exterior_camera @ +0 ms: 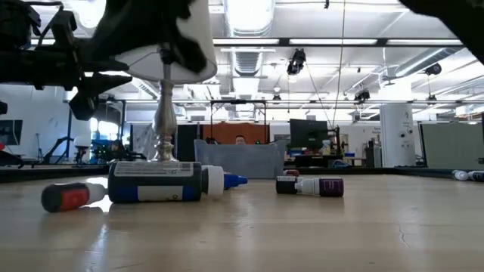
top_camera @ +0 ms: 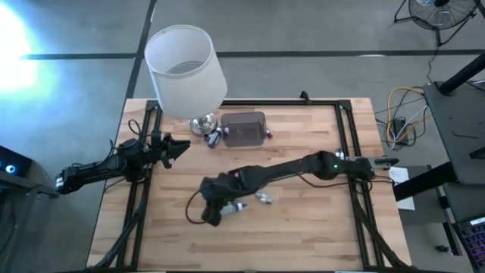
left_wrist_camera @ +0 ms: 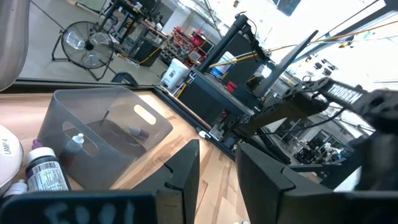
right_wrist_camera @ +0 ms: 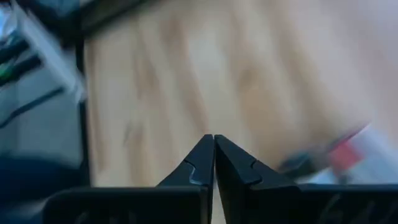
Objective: Pick & Place food coloring
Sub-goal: Put the small red food coloring bottle into the bin
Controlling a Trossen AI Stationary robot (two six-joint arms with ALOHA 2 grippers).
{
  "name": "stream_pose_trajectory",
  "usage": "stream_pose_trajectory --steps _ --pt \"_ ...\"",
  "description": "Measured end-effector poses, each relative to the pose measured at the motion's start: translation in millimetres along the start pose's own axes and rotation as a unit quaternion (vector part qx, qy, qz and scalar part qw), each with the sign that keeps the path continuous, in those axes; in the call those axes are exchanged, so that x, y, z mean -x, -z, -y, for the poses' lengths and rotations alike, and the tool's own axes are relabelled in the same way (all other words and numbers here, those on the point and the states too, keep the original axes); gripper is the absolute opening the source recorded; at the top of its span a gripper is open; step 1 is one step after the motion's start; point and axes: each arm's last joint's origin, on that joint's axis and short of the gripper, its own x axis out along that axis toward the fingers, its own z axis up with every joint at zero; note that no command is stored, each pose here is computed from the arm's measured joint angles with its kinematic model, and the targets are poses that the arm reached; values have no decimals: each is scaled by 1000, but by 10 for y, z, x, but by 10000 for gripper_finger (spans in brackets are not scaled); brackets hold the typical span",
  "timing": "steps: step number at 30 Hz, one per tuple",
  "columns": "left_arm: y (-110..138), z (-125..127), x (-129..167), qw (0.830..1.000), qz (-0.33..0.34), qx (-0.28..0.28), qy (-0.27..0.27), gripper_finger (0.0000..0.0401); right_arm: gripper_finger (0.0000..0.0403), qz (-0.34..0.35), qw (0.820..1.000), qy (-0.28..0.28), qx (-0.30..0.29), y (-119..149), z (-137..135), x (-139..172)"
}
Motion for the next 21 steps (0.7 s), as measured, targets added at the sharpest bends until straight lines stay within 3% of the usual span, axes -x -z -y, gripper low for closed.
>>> stream_pose_trajectory --steps 4,9,15,21 --pt "1 0 0 1000 0 0 0 85 32 -99 994 27 -28 171 204 -238" --pt "1 0 0 1000 0 0 0 85 90 -188 978 91 -5 341 319 -168" --pt "1 -1 0 1000 0 0 0 85 149 -223 955 162 105 511 207 76" --pt "0 0 0 1000 0 0 0 85 164 -250 941 185 132 690 170 20"
